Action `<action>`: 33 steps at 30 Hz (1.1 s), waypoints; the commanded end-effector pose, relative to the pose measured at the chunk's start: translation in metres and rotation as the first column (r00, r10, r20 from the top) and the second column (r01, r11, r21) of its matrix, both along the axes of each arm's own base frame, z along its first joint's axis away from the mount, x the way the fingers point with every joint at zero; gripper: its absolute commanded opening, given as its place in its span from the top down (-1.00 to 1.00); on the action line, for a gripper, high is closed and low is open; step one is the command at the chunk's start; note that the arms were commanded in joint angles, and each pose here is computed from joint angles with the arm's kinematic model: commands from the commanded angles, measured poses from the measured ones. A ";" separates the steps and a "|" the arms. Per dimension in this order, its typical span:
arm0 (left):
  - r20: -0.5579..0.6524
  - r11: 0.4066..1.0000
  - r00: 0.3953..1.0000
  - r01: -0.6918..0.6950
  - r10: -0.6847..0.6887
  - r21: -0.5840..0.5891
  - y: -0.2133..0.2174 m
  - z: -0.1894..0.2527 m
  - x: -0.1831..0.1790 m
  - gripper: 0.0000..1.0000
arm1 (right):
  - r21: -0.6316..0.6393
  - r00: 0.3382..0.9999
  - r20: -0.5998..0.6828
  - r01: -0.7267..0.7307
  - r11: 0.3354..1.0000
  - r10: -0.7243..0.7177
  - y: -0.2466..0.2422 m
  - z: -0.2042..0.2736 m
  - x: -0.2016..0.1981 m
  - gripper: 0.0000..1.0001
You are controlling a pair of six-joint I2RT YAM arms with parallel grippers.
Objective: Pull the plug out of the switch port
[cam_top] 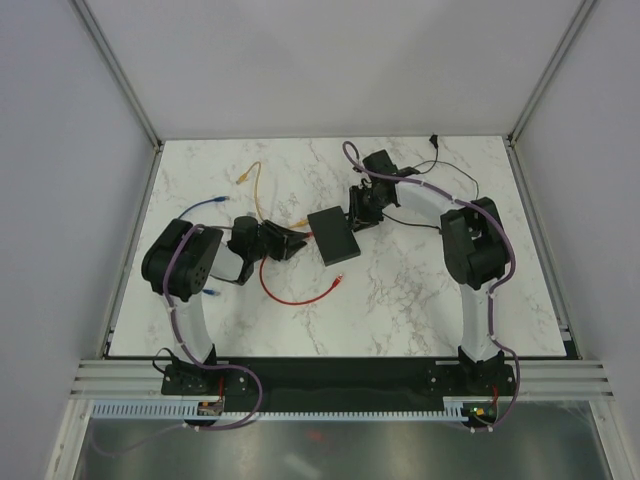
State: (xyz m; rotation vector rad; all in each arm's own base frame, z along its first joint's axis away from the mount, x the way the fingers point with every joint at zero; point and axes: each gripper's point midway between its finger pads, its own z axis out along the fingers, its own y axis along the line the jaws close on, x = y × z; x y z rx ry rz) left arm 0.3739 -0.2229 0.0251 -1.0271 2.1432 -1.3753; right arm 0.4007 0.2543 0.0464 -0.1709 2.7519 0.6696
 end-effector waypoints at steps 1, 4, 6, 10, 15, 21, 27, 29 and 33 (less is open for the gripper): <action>-0.034 0.999 0.999 -0.023 0.021 -0.034 -0.002 -0.004 0.007 0.24 | 0.033 0.999 -0.044 -0.007 0.999 0.009 0.004 -0.006 -0.009 0.37; -0.029 0.999 0.999 -0.038 0.037 -0.039 -0.005 -0.003 0.018 0.22 | 0.058 0.997 -0.070 0.030 0.998 -0.026 0.003 -0.009 -0.019 0.48; -0.035 0.998 0.998 -0.047 0.046 -0.033 -0.005 -0.004 0.022 0.21 | 0.090 0.995 -0.074 0.075 0.993 -0.068 0.006 -0.004 -0.022 0.54; -0.061 0.999 0.997 -0.048 0.047 -0.015 -0.004 -0.010 0.023 0.23 | 0.145 0.974 -0.158 0.188 0.971 -0.165 0.007 -0.009 -0.042 0.57; -0.074 0.999 0.996 -0.054 0.053 -0.005 -0.002 -0.017 0.021 0.26 | 0.210 0.965 -0.181 0.229 0.950 -0.192 0.016 -0.004 -0.044 0.57; -0.023 1.000 1.000 0.008 -0.008 -0.009 -0.011 -0.013 0.025 0.26 | 0.207 0.964 -0.196 0.219 0.953 -0.179 0.016 -0.010 -0.046 0.56; 0.006 1.000 1.000 -0.001 0.001 0.009 -0.013 -0.014 0.013 0.24 | 0.207 0.964 -0.205 0.210 0.955 -0.168 0.018 -0.014 -0.047 0.56; -0.014 0.998 0.999 -0.050 0.051 0.023 -0.009 -0.019 0.006 0.20 | 0.209 0.965 -0.203 0.211 0.955 -0.169 0.018 -0.012 -0.046 0.56; -0.027 0.996 0.996 -0.091 0.090 -0.021 -0.016 -0.021 0.007 0.15 | 0.213 0.965 -0.198 0.211 0.954 -0.170 0.019 -0.010 -0.045 0.57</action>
